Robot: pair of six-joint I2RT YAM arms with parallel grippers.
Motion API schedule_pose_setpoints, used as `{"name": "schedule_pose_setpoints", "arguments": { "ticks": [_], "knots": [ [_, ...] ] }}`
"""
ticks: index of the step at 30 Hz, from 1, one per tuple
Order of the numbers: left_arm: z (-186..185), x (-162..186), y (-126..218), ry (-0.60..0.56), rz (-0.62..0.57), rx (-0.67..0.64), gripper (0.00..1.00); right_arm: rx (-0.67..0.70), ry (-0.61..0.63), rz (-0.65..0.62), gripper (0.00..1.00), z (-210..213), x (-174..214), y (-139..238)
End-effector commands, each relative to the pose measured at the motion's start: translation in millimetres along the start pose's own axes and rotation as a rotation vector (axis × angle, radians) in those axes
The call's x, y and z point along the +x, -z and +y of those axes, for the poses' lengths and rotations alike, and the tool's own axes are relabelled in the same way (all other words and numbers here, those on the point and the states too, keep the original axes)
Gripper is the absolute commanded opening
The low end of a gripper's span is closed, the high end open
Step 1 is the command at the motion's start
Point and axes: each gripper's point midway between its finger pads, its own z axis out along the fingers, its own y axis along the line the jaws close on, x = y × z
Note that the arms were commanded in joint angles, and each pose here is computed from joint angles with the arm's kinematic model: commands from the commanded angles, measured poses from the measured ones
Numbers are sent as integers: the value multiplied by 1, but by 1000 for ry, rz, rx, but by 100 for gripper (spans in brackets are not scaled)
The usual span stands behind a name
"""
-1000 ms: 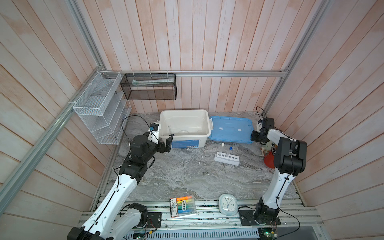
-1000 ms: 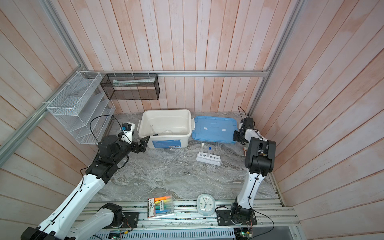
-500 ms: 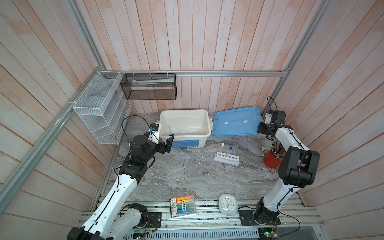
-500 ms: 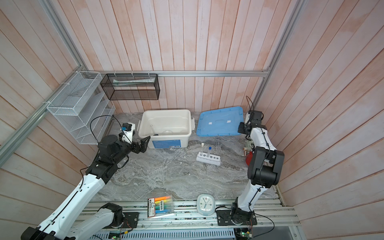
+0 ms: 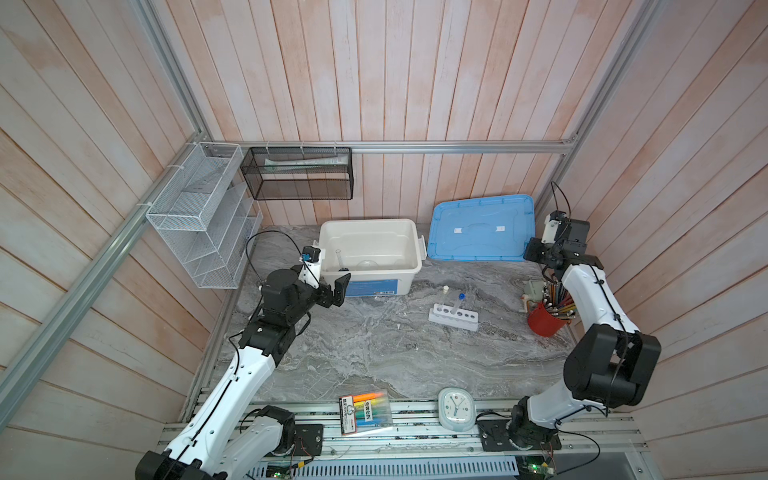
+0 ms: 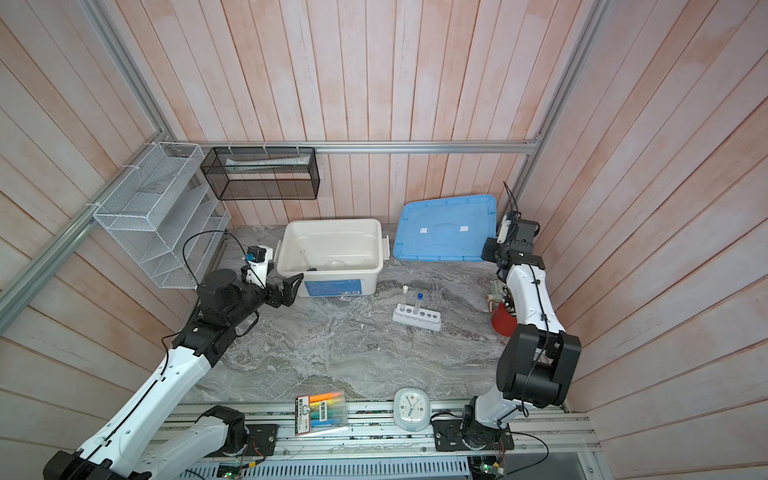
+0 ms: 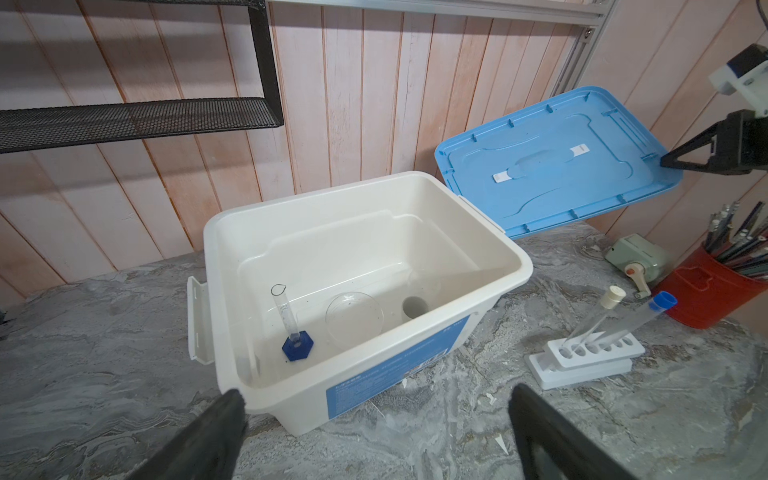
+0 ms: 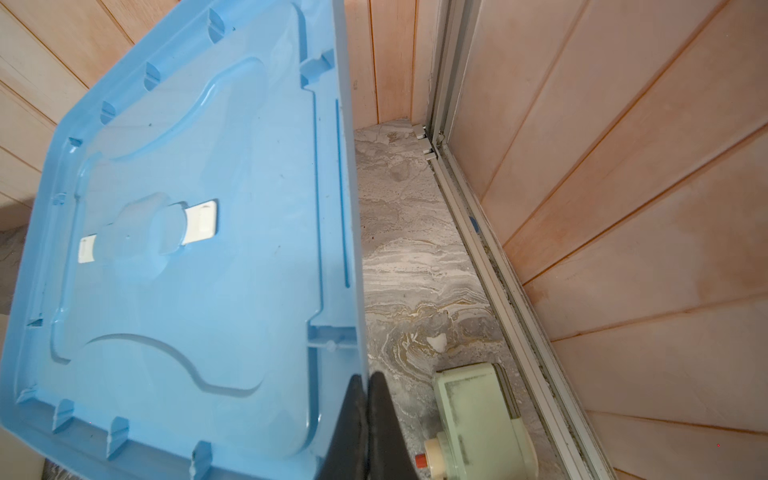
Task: Organize the chemistry lab equipment
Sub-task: 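Lift the blue lid edge with the right gripper, tilting it up, then carry the blue lid over the bin with the right gripper while the left gripper rises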
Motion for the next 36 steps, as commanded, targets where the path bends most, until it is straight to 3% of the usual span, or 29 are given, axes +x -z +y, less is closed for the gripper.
{"name": "schedule_pose_setpoints", "arguments": {
  "ticks": [1,11,17,20,28,36],
  "knots": [
    [-7,-15,0,4,-32,46,100,1,-22,-107,0,1,-25,33],
    [-29,-25,-3,18,-70,158,96,-24,-7,-229,0,10,-50,91],
    [-59,-38,-16,-11,-79,299,96,-130,3,-273,0,31,-60,114],
    [-73,-50,-32,-28,-94,365,96,-159,13,-273,0,40,-60,119],
    [-96,-66,-80,80,-120,587,96,-258,82,-252,0,73,-58,135],
    [-99,-69,-128,112,-94,672,95,-334,128,-253,0,101,-59,145]
  ]
}}
